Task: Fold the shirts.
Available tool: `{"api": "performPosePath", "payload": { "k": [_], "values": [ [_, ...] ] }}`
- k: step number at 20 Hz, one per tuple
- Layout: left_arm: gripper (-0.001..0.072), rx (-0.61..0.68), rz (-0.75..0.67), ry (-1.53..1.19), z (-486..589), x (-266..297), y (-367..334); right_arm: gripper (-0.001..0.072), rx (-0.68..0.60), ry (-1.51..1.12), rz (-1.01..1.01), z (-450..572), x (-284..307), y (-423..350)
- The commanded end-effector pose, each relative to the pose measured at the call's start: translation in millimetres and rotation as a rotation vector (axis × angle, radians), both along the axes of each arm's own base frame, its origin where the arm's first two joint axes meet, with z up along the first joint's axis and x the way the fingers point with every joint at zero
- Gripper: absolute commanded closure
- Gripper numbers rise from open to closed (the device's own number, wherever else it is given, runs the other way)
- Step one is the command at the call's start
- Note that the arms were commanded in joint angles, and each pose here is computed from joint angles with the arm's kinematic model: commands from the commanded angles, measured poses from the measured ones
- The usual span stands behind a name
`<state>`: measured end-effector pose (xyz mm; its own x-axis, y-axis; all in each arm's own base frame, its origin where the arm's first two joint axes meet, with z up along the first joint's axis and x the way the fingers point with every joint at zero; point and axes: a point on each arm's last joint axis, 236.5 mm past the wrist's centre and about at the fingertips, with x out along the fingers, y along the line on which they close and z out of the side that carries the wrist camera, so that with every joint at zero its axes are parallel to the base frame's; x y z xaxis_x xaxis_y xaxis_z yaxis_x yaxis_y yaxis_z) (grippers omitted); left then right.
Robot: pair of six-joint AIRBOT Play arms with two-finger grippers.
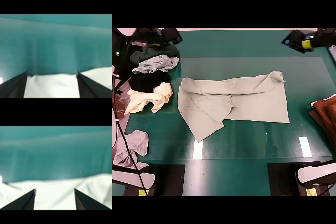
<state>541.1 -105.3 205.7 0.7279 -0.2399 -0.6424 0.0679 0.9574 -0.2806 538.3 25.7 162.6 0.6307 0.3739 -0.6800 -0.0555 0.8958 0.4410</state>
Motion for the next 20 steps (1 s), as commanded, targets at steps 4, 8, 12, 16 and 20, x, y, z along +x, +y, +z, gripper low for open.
{"api": "performPosePath", "payload": {
  "k": [4,8,12,16,20],
  "values": [
    [0.0007,0.304,-0.071,0.445,-95.3,-80.5,48.1,0.0166,-0.065,0.35,0.091,-24.1,-92.2,-34.3],
    [0.0009,0.271,-0.191,0.544,-140.1,-103.5,29.5,0.0166,-0.065,0.338,0.063,-13.0,-112.2,-39.9],
    [0.0395,0.201,-0.245,0.548,-168.3,-125.4,12.1,0.0167,-0.004,0.345,-0.006,-53.2,-158.8,-40.2],
    [0.0243,0.185,-0.208,0.532,-201.6,-154.9,17.0,0.0168,0.188,0.252,-0.039,-73.7,-189.1,-21.4],
    [0.0166,0.009,-0.106,0.5,-212.3,-152.9,25.4,0.0168,0.203,0.3,-0.092,-100.5,-224.3,-26.2]
  ]
}}
